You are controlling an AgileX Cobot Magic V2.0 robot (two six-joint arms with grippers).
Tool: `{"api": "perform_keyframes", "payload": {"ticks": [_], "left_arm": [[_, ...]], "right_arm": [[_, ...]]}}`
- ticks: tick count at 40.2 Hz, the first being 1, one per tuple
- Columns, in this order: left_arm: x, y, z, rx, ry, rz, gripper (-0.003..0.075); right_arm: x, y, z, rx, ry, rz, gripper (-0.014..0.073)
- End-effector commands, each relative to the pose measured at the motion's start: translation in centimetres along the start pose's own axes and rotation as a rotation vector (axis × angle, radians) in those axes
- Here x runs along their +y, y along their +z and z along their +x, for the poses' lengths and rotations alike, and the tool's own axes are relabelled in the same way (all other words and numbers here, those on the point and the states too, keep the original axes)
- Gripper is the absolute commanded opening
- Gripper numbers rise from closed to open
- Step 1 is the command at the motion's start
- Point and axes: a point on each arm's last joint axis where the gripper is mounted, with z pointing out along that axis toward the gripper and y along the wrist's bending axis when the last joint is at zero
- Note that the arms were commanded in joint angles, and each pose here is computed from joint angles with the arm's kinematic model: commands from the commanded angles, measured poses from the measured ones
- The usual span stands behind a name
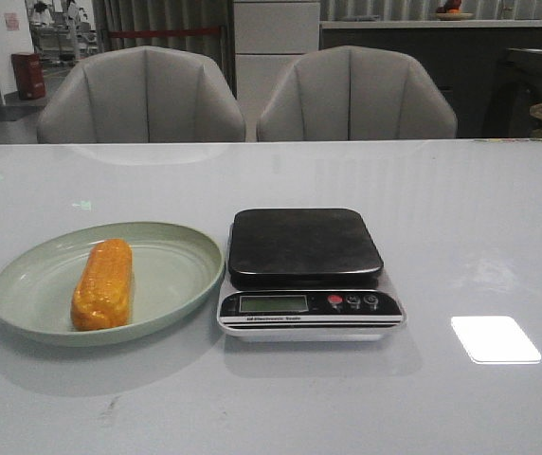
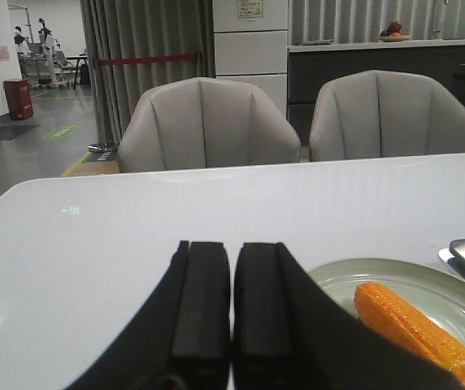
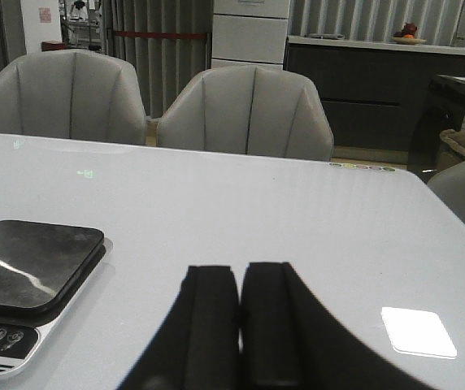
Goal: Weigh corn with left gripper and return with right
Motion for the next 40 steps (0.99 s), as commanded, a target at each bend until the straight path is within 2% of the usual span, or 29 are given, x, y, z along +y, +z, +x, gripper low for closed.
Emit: {"api": "perform_keyframes", "payload": {"ticks": [1, 34, 40], "left_arm": [[-0.1, -0.2, -0.8, -0.096, -0.016, 0.006, 0.013], [-0.1, -0.2, -1.0, -0.119, 0.017, 0.008, 0.013], [-0.2, -0.4, -2.0, -0.228, 0.003, 0.018, 0.013]], "right_arm": [[0.0, -0.2, -0.7, -0.093, -0.016, 0.005, 0.0166], [0.0, -0.2, -0.7, -0.093, -0.016, 0.005, 0.0166], [0.0, -0.2, -0.7, -0.093, -0.016, 0.005, 0.0166]]}}
